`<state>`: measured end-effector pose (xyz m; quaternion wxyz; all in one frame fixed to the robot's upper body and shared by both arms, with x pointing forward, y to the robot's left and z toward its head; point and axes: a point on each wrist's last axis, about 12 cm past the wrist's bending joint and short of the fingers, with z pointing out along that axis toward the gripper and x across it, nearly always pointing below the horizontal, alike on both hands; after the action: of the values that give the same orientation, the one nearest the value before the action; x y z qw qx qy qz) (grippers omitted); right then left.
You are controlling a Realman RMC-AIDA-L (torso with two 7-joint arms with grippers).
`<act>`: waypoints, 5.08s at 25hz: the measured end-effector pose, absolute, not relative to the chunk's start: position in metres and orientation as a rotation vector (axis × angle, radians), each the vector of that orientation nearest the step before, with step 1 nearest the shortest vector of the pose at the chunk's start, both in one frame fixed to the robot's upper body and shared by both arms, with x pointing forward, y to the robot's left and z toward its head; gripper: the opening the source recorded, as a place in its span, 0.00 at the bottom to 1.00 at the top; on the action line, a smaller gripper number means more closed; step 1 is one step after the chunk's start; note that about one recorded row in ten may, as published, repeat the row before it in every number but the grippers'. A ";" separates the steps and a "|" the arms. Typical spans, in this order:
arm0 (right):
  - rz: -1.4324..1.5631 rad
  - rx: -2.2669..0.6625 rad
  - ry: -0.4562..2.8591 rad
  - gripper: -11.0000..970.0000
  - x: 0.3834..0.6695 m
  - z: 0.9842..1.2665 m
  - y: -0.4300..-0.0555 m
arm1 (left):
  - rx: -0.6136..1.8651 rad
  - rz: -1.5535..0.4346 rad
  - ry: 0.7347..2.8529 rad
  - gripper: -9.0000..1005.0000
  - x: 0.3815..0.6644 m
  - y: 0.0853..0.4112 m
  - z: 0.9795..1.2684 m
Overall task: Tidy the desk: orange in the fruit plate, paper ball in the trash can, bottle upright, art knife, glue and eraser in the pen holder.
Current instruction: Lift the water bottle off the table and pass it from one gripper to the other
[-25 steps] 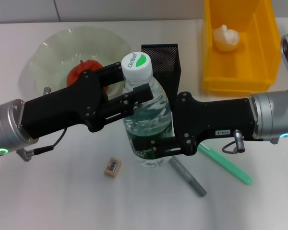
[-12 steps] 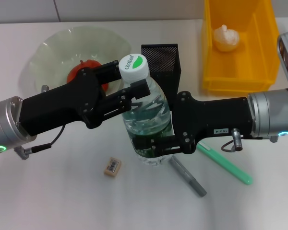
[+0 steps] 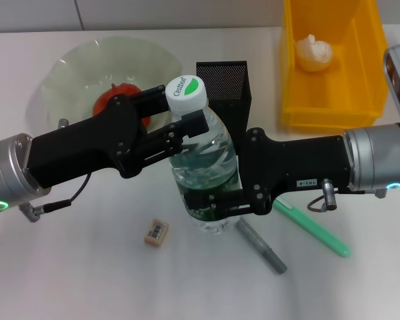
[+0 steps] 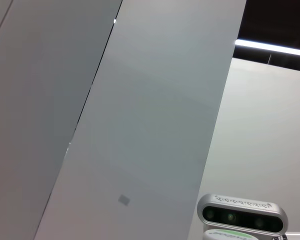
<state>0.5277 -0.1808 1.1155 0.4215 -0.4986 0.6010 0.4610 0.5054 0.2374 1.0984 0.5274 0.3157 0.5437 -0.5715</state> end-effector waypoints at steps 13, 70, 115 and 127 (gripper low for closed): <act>1.150 -1.291 1.546 0.74 0.530 1.115 -0.180 | 0.753 -1.381 1.323 0.47 0.506 0.239 1.099; 1.148 -1.310 1.532 0.74 0.531 1.118 -0.177 | 0.806 -1.355 1.327 0.75 0.508 0.244 1.107; 1.130 -1.319 1.500 0.77 0.531 1.118 -0.174 | 0.818 -1.361 1.298 0.44 0.507 0.246 1.112; 1.106 -1.301 1.518 0.77 0.533 1.114 -0.175 | 0.781 -1.331 1.278 0.44 0.510 0.258 1.123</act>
<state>0.5333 -0.1748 1.1136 0.4155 -0.5180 0.6043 0.4403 0.5103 0.2584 1.1230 0.5388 0.3282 0.5375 -0.5596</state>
